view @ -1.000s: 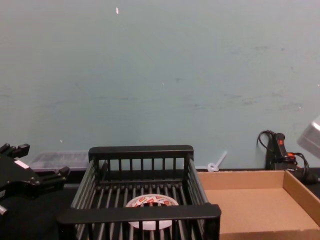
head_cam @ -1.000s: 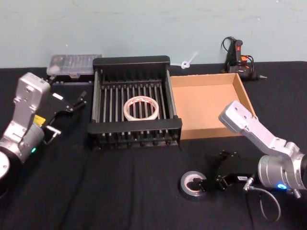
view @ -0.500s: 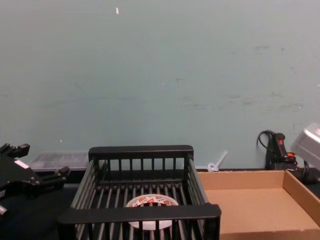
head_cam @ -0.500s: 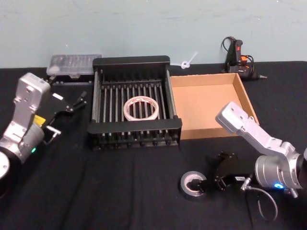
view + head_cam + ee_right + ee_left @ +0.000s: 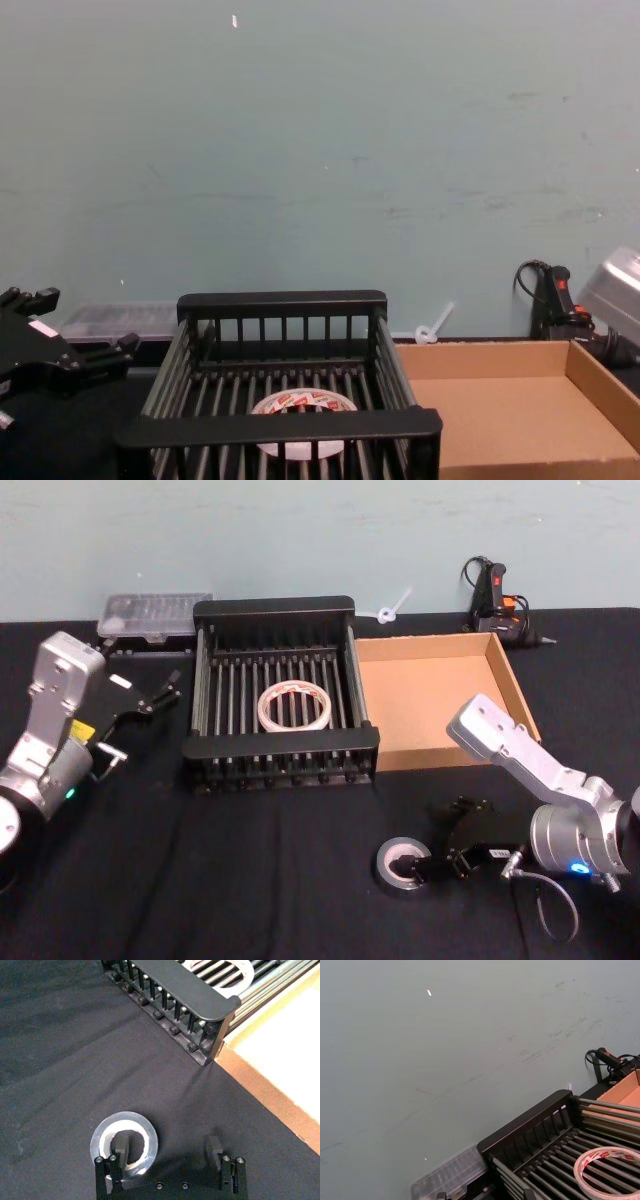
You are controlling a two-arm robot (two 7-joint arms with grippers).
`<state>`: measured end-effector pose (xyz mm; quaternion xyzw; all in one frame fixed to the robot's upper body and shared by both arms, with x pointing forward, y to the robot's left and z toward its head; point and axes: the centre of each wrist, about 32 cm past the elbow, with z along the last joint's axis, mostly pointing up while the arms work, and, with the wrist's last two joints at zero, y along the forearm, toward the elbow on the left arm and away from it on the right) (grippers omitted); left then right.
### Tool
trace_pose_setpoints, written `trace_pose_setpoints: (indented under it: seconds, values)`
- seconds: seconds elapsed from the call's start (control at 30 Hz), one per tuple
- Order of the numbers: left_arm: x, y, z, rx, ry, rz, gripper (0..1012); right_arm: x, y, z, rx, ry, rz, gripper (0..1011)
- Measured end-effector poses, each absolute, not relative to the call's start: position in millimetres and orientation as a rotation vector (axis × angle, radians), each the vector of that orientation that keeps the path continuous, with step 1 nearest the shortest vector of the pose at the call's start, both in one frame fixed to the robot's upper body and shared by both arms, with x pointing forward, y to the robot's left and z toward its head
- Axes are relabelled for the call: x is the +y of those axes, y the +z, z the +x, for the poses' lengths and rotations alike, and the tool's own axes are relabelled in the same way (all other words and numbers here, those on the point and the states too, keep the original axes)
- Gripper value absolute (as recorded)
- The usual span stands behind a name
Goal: Pick up the white tape and place it into the black box , Pick up the silver tape and place it into the brown box.
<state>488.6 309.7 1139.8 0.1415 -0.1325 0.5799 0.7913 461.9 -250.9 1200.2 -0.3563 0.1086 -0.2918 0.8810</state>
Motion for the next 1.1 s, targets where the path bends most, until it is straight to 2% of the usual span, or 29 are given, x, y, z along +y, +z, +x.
trace_pose_setpoints:
  seconds: [0.27,0.4,0.73,0.87,0.9,1.1]
  values:
    - [309.7,1139.8,488.6,-0.285,1.248,0.304,1001,-251.1,1200.3,462.0,0.226,-0.61,-0.742,1000]
    - [309.7,1139.8,488.6,-0.285,1.248,0.304,1001,-251.2,1200.3,462.0,0.227,-0.61,-0.742,943]
    - [309.7,1139.8,488.6,-0.285,1.248,0.304,1001,-251.3,1200.4,461.8,0.228,-0.611,-0.741,677]
    - [309.7,1139.8,488.6,-0.285,1.248,0.304,1001,-251.3,1200.4,461.8,0.228,-0.611,-0.741,509]
    - [309.7,1139.8,488.6,-0.285,1.248,0.304,1002,-251.3,1200.4,461.8,0.228,-0.611,-0.741,509]
    - [309.7,1139.7,488.6,-0.285,1.248,0.305,1001,-251.3,1200.4,461.8,0.228,-0.611,-0.741,307]
